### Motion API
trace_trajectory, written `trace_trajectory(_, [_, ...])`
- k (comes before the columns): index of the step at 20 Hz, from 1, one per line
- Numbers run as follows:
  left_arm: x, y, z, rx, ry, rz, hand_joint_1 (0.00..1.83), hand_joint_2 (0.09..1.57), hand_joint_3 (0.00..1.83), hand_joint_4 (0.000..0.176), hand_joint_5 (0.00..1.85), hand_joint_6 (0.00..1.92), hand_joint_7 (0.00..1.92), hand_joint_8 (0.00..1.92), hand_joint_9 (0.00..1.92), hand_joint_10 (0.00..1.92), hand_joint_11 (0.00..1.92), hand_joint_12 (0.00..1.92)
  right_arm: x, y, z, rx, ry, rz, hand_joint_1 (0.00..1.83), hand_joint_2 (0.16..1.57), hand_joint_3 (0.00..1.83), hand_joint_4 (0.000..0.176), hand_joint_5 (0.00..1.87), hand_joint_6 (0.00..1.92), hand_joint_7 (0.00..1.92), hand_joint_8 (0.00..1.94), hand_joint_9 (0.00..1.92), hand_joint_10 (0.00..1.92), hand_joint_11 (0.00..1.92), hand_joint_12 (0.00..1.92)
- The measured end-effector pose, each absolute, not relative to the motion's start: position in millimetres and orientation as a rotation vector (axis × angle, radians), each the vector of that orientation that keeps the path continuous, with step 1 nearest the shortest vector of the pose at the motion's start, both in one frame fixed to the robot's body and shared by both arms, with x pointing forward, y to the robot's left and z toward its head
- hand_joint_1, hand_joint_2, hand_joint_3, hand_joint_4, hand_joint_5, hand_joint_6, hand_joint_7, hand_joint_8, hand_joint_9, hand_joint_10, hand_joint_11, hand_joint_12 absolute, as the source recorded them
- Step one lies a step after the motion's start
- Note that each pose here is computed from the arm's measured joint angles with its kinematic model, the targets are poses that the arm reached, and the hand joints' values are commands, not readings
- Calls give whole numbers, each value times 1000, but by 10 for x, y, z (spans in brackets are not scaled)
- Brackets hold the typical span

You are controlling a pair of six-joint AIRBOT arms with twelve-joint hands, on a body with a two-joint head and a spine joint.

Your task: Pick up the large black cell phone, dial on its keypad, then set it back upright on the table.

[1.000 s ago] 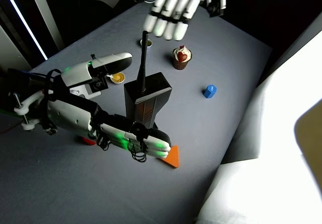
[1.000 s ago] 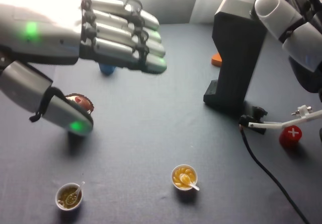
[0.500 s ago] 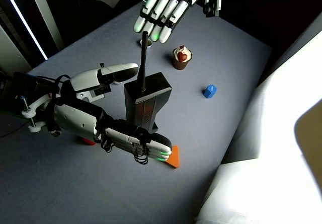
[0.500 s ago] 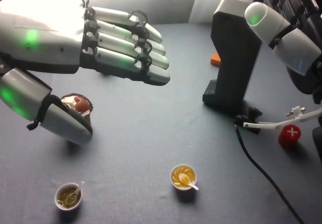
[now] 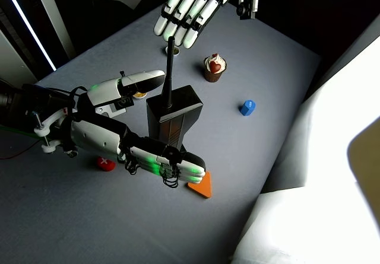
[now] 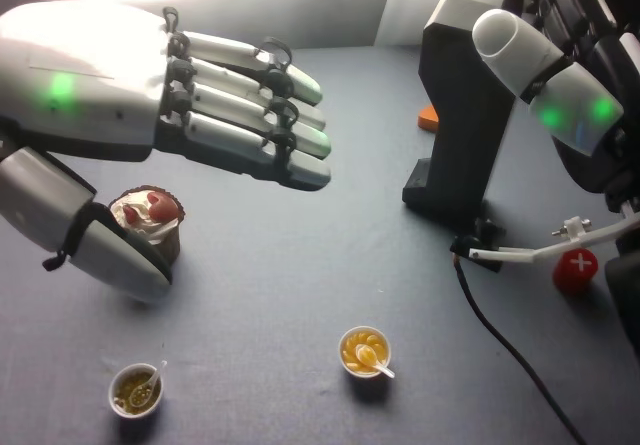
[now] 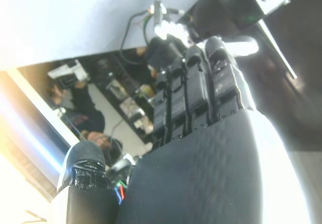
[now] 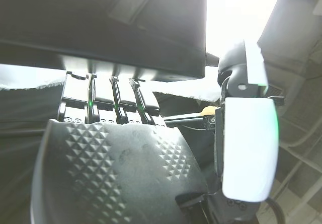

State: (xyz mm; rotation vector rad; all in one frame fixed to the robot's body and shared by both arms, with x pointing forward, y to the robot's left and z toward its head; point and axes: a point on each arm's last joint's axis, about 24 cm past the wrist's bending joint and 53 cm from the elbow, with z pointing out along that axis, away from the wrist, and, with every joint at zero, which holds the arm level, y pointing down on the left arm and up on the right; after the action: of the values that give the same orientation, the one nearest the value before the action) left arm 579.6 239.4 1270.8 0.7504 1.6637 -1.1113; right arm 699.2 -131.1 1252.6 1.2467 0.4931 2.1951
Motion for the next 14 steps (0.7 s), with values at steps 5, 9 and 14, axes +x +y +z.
trace_trajectory(5, [5843,2561,12700,732,1681,-1093,0,1131,1,0,218,2,218,3,196,2,0,330,7020,-1255,12515,1262,473,2202,888,955,3,0,0,0,0,0,0,0,0,0])
trace_trajectory(9, [5861,2637,12730,722,1674,-1089,0,1134,1,0,214,1,214,1,202,1,0,336,7034,-1196,12522,1263,471,2211,893,1009,23,0,0,0,0,0,0,0,0,0])
trace_trajectory(14, [5872,2618,12811,705,1643,-1112,0,1126,0,0,221,3,226,4,217,5,0,318,7058,-1185,12543,1260,455,2216,981,1025,22,0,2,0,0,0,0,0,0,0])
